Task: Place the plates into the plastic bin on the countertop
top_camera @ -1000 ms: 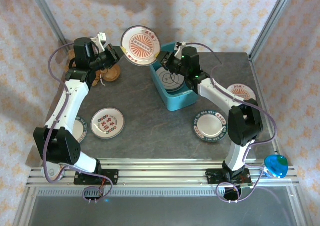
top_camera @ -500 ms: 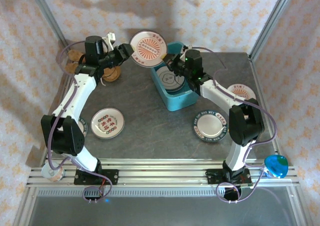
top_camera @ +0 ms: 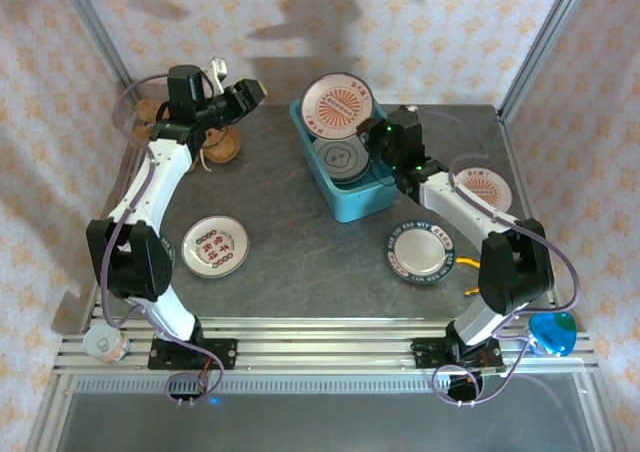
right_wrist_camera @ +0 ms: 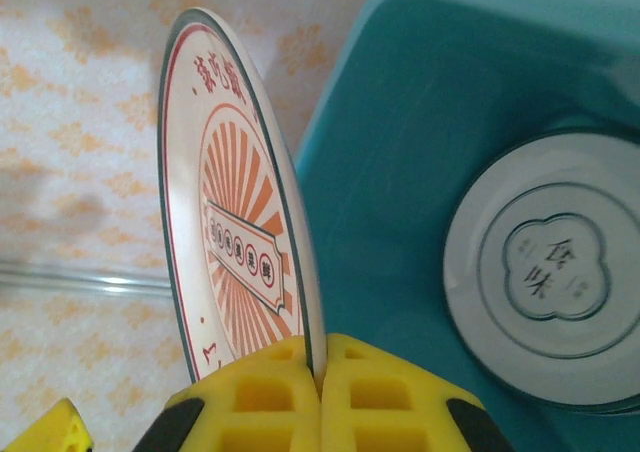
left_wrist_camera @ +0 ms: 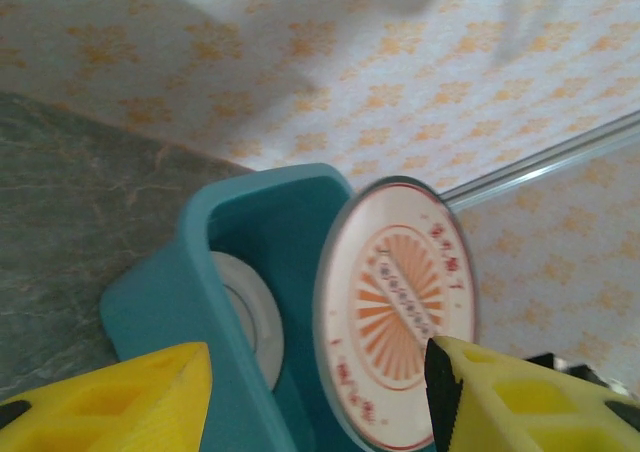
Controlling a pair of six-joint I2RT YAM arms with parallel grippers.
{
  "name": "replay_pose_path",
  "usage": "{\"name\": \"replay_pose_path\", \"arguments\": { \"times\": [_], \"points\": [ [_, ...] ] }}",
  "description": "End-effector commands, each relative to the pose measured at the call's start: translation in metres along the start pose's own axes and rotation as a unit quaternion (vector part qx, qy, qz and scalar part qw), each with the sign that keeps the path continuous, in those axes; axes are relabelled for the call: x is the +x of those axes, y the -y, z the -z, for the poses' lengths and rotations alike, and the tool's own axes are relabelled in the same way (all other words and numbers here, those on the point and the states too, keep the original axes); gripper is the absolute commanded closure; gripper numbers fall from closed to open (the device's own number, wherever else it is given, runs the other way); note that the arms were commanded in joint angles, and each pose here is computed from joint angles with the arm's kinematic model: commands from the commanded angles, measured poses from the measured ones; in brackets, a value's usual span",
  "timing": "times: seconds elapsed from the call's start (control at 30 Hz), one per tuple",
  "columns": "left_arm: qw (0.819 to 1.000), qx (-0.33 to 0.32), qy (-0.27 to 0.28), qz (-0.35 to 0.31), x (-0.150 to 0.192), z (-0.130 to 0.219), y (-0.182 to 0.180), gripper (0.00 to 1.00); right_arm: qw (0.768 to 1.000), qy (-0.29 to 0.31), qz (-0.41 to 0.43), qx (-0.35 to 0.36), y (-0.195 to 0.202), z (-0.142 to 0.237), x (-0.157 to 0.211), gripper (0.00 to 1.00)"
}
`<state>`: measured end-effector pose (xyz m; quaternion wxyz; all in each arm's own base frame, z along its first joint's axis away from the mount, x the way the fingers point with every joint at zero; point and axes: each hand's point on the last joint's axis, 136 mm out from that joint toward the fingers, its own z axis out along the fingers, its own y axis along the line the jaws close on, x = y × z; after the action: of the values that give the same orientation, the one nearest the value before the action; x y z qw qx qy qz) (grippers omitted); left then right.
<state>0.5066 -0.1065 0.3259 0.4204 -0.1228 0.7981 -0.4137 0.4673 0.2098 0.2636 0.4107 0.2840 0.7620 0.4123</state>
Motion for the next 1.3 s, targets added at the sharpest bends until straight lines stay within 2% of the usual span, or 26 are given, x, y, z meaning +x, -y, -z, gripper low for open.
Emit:
{"name": "replay_pose_path", "arguments": {
  "times": [0.0, 0.13, 0.37, 0.8, 1.27],
  "points": [
    [1.0, -0.016, 0.008, -0.009, -0.007, -0.004, -0.014, 0.42, 0.998, 0.046, -0.005, 0.044, 0.012, 0.007, -0.018, 1.0],
    [0.999, -0.041, 0.002, 0.002, -0.004, -0.007, -0.032, 0.42, 0.994, 0.051, 0.0, 0.096, 0.025, 0.006, -0.022, 1.0],
    [0.996, -0.087, -0.009, 0.005, 0.004, -0.007, -0.056, 0.42, 0.987, 0.011, 0.008, 0.161, 0.042, -0.01, -0.01, 1.0],
    [0.991, -0.133, -0.01, 0.01, 0.006, 0.002, -0.072, 0.42, 0.963, -0.008, -0.009, 0.268, 0.079, -0.038, 0.009, 1.0],
    [0.984, -0.178, -0.029, 0.006, 0.021, 0.014, -0.088, 0.42, 0.952, -0.054, -0.039, 0.298, 0.112, -0.062, 0.046, 1.0]
  ]
}}
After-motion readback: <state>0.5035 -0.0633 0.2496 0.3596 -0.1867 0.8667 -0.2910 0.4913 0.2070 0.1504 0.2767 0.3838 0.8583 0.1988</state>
